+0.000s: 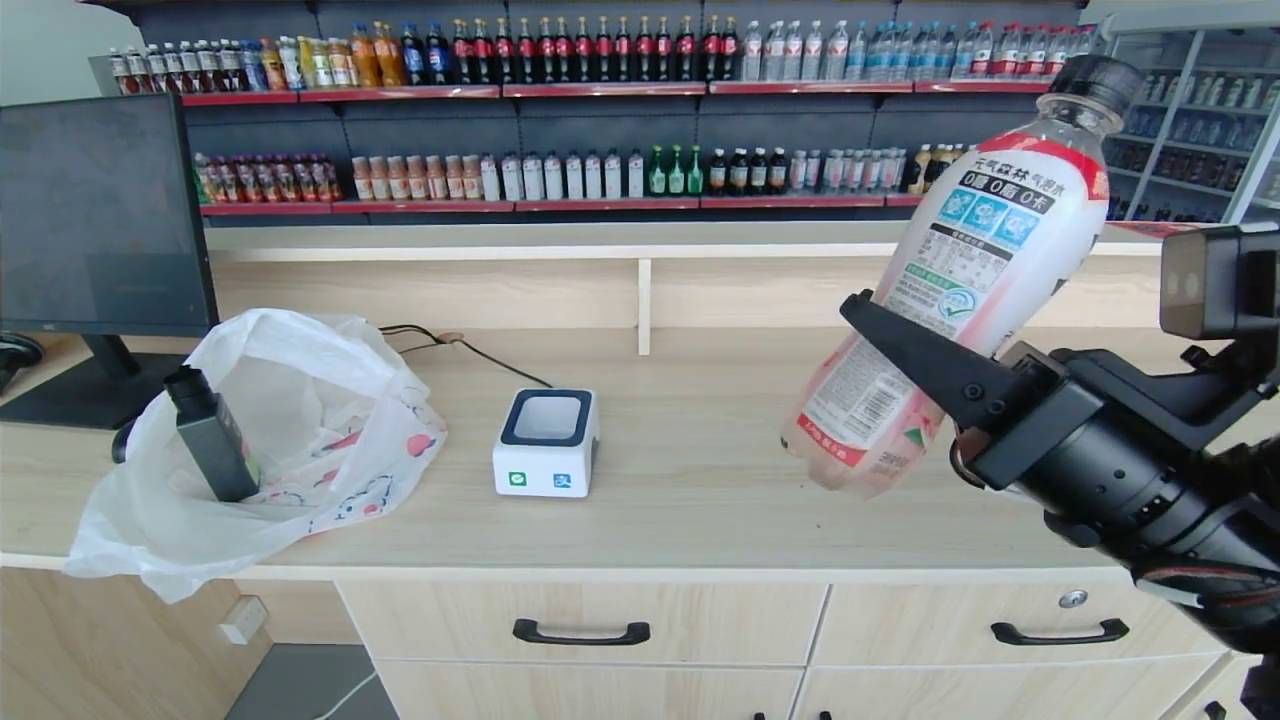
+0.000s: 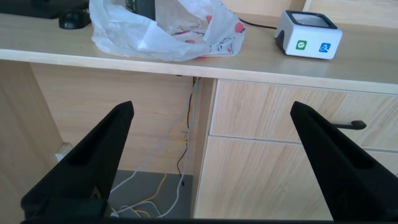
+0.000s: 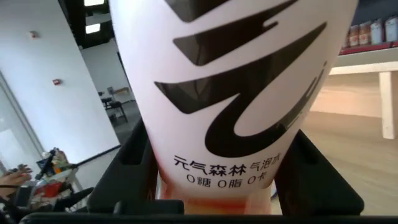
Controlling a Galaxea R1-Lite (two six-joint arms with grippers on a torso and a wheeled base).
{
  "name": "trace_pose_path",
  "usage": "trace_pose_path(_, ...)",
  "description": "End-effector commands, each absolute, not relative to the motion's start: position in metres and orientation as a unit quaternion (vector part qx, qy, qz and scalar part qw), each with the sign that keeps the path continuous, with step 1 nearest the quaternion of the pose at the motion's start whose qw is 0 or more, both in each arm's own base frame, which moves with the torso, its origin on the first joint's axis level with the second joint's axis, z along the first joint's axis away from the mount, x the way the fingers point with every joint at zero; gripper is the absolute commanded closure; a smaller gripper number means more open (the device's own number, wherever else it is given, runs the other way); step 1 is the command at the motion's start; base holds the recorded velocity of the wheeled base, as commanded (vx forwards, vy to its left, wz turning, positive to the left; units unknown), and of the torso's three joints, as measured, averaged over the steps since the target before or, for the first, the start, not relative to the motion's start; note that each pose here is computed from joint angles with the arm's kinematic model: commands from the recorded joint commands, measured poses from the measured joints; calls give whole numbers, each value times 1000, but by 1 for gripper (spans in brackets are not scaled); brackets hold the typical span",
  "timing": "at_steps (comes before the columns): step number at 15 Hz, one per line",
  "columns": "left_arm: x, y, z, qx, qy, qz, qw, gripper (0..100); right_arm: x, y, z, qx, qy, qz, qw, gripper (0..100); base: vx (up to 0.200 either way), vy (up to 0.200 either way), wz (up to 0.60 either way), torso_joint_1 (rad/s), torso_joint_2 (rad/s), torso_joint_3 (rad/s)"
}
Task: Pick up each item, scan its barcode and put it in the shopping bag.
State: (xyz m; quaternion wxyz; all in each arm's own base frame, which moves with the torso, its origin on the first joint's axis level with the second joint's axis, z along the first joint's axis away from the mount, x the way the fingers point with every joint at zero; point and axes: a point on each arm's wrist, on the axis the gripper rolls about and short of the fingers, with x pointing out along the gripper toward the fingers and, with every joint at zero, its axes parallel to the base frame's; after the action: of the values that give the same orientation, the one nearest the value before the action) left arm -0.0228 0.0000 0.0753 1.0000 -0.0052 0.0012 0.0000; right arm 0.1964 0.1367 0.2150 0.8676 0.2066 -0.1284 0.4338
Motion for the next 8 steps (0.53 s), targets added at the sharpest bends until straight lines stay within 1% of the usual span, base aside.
trace_pose_path(1, -23, 0, 75, -5, 1, 0, 1000, 0, 221, 122, 187, 168, -93, 379, 905, 100, 0, 0, 0, 0, 0, 0)
trace_pose_path(5, -23, 0, 75, -5, 1, 0, 1000, 0, 235, 121, 167, 94, -86, 351, 928, 100, 0, 0, 0, 0, 0, 0)
trace_pose_path(6, -23, 0, 75, -5, 1, 0, 1000, 0, 237, 120, 169, 81, -95, 347, 929, 100, 0, 0, 0, 0, 0, 0)
trace_pose_path(8, -23, 0, 75, -5, 1, 0, 1000, 0, 254, 117, 183, 21, -153, 322, 934, 100, 0, 0, 0, 0, 0, 0)
